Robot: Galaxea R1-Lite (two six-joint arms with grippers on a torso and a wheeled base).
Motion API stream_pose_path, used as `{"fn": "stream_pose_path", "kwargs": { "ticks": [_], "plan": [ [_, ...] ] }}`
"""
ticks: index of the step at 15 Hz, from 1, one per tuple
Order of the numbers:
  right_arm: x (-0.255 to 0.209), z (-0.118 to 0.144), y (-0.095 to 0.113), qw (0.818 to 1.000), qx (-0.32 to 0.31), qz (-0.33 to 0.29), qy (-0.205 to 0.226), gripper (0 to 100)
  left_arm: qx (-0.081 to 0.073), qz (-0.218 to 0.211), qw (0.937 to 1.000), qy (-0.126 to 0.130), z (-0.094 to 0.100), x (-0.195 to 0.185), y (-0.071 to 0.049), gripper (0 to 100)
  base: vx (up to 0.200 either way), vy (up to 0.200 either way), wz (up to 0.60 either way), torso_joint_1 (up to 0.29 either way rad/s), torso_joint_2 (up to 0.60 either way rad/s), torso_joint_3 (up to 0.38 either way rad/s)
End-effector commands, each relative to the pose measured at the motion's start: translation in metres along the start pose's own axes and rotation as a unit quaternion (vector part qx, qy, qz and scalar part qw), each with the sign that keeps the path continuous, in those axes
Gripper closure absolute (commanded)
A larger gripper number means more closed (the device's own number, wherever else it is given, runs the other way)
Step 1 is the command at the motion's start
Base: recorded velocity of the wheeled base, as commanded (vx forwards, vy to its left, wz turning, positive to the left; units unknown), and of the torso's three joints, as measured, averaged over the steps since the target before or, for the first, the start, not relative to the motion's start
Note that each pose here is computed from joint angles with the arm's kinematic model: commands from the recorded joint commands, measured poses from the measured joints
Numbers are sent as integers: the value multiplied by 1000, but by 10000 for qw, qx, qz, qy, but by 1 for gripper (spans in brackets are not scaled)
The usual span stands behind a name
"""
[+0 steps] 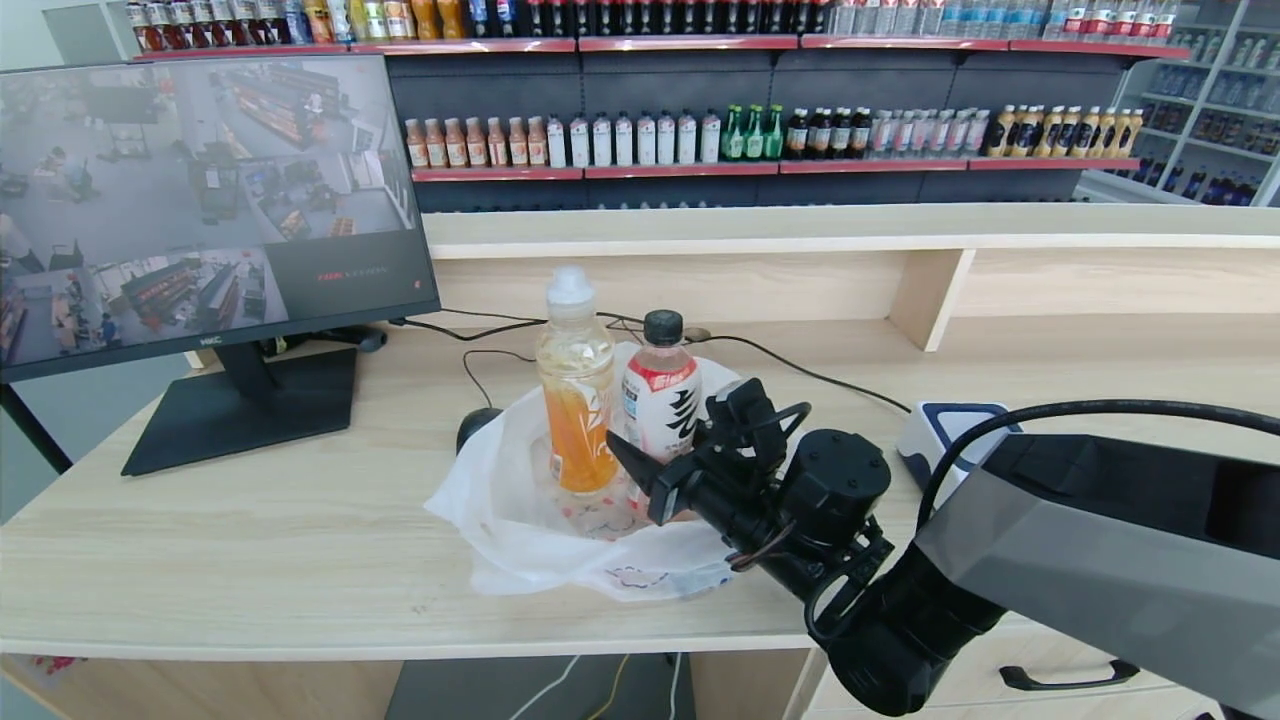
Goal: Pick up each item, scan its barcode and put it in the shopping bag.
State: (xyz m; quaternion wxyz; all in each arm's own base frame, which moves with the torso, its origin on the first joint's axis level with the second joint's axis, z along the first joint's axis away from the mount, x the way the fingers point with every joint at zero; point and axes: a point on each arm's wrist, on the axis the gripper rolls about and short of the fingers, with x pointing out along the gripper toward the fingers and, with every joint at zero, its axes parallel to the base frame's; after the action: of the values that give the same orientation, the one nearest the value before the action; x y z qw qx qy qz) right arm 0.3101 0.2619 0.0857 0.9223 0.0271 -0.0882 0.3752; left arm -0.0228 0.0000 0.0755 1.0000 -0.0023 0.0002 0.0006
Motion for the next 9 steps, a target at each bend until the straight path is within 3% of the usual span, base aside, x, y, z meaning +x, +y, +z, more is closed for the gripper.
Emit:
{"fn": "stream_pose_path", "kwargs": {
  "ticks": [1,9],
  "plan": [
    [0,0,0,10000,36,8,3,100,0,1,10000,-2,0,0,0,0,0,0,0,0,0,0],
    [-3,0,4,9999,125,-47,48,100,0,1,10000,-2,0,0,0,0,0,0,0,0,0,0]
  ]
}}
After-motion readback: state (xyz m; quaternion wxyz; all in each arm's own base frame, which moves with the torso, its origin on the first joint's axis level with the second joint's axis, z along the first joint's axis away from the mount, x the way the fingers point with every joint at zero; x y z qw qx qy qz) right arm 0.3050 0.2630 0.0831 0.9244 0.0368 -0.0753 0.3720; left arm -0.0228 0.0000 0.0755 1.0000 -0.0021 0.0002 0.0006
